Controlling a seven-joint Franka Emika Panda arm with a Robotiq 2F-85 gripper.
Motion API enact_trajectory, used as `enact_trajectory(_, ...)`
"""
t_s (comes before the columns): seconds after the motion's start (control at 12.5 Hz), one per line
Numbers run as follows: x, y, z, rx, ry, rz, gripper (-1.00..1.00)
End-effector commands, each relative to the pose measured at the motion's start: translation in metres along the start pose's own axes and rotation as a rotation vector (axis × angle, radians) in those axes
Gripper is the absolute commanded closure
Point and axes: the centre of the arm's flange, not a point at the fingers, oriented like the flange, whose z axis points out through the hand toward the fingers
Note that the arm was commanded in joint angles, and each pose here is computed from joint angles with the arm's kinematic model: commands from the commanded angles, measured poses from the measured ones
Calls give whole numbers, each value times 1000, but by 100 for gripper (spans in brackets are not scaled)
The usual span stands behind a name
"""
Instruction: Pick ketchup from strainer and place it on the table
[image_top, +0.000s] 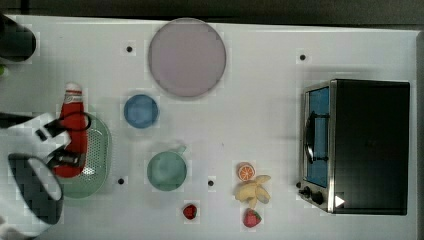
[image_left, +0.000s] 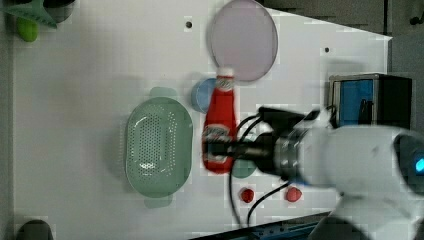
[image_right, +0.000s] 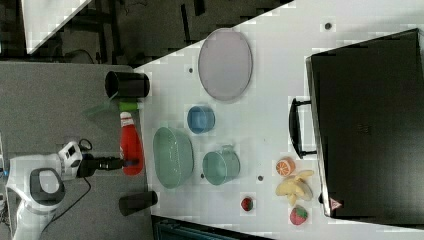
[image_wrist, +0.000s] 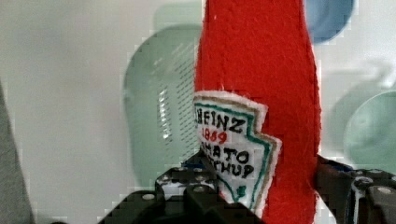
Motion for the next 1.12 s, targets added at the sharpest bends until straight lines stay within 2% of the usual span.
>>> enact_trajectory(0.08,58,70,-33,12,12,38,-22)
enact_trajectory(0.4,109,148,-53,29,49,180,-22)
enact_trajectory(0.72,142,242,-55,19,57,203,-22)
enact_trajectory(0.88,150,286,-48,12,43,224,-22)
enact_trajectory(1.12,145,332,-20,-5,-15,298,-22)
